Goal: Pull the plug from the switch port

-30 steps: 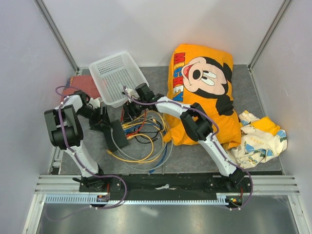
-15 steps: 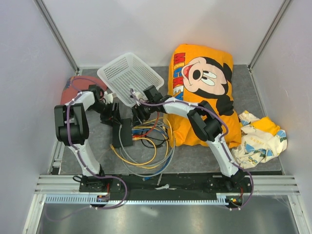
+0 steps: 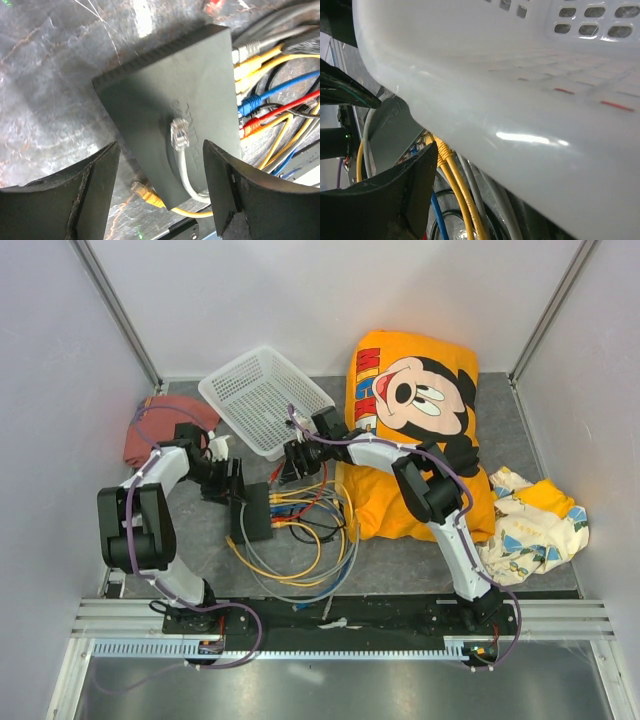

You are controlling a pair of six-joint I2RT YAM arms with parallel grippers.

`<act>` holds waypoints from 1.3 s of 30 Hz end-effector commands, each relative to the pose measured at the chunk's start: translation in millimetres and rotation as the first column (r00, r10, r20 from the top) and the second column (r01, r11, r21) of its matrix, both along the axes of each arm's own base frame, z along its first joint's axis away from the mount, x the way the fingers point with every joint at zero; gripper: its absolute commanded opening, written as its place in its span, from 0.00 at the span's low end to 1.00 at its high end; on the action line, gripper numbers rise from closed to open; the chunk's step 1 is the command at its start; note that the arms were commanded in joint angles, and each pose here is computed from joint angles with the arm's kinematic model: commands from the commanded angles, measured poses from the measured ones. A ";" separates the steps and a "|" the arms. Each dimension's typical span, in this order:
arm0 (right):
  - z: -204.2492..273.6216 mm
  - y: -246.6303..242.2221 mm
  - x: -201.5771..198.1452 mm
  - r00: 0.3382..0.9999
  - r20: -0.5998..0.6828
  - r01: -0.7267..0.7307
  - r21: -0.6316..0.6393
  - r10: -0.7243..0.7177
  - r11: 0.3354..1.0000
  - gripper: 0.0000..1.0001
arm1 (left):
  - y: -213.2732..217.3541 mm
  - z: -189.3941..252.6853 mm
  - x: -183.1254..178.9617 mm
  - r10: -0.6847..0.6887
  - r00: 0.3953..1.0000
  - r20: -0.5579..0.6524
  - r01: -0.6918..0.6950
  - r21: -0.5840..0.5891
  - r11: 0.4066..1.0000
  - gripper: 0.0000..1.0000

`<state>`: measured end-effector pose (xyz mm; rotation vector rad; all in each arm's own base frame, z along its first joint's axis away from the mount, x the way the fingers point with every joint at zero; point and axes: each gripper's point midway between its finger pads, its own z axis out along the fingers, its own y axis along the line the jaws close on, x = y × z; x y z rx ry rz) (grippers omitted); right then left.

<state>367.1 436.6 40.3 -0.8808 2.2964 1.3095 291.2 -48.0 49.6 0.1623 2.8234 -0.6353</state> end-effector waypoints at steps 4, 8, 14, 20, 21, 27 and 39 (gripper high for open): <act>-2.8 -2.2 -24.9 1.000 -0.012 -0.008 -0.049 0.007 0.999 0.70 | 7.4 23.0 28.8 0.064 0.983 0.173 -0.073 0.041 0.997 0.75; -0.2 4.1 -48.5 0.998 0.013 -0.057 -0.080 0.058 0.995 0.68 | 11.5 37.1 41.2 0.073 0.971 0.228 -0.087 0.055 0.995 0.75; -2.7 -0.2 -94.5 0.986 -0.016 -0.166 -0.094 0.165 0.982 0.68 | 10.6 53.8 54.9 0.070 0.958 0.277 -0.086 0.046 0.995 0.75; 9.0 -6.6 -53.0 0.998 -0.012 -0.058 -0.079 0.058 0.995 0.71 | 5.8 34.7 44.7 0.094 0.975 0.202 -0.100 0.022 0.995 0.75; 5.8 -4.4 -44.1 0.999 -0.014 -0.038 -0.066 0.037 0.997 0.71 | 5.1 30.8 41.3 0.096 0.977 0.190 -0.102 0.020 0.995 0.74; -5.2 16.1 -25.0 0.996 -0.087 0.026 -0.023 -0.028 0.999 0.71 | -5.8 21.6 30.3 0.114 0.985 0.130 -0.110 -0.042 0.993 0.51; -18.1 32.5 -43.4 0.992 -0.128 -0.004 -0.014 0.002 1.000 0.66 | -14.9 -12.5 7.3 0.135 0.991 0.000 -0.135 -0.057 0.989 0.10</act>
